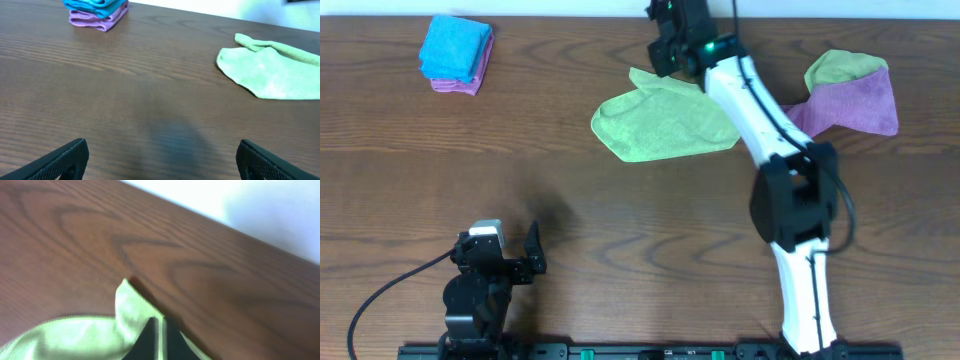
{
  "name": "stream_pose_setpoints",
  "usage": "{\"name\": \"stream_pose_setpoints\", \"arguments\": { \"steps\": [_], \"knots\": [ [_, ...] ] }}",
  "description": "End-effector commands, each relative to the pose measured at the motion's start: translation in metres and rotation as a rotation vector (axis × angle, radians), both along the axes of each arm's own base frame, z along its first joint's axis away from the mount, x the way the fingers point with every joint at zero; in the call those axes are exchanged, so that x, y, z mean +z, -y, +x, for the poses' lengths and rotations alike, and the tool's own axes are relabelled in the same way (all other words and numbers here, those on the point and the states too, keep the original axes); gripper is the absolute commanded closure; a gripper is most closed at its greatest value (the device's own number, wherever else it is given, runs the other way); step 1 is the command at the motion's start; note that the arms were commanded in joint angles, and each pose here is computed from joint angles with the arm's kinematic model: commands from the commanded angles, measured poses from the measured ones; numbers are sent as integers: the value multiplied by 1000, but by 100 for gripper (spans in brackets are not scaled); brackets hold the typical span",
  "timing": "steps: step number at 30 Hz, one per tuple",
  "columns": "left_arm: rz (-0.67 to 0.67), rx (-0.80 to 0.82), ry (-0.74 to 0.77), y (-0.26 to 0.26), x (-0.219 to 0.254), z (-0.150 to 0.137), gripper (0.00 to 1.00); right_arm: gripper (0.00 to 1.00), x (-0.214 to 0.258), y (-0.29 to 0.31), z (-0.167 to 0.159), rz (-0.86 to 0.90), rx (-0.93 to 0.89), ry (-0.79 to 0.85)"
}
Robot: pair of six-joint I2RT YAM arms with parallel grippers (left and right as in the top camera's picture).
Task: Fold the cloth
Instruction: 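Drag the green cloth across the table with the right gripper, spreading it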
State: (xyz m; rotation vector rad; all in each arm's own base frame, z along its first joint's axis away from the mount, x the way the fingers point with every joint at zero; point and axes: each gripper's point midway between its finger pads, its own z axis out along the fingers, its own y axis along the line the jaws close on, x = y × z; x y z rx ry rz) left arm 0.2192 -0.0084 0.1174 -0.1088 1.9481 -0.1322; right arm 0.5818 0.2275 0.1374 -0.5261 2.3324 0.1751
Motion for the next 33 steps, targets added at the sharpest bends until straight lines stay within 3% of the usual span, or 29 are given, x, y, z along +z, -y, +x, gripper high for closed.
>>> {"name": "stream_pose_setpoints", "arguments": {
  "steps": [1, 5, 11, 18, 33],
  "knots": [
    [5, -3, -18, 0, -9, -1, 5, 99, 56, 21, -17, -92, -19, 51],
    [5, -3, -18, 0, -9, -1, 5, 99, 25, 78, -68, -243, -71, -212],
    [5, -3, -18, 0, -9, -1, 5, 99, -36, 125, -87, -157, -113, -411],
    [5, -3, -18, 0, -9, -1, 5, 99, -98, 135, -109, -174, -101, -490],
    [5, -3, -18, 0, -9, -1, 5, 99, -159, 143, -128, -184, -91, -499]
  ]
}}
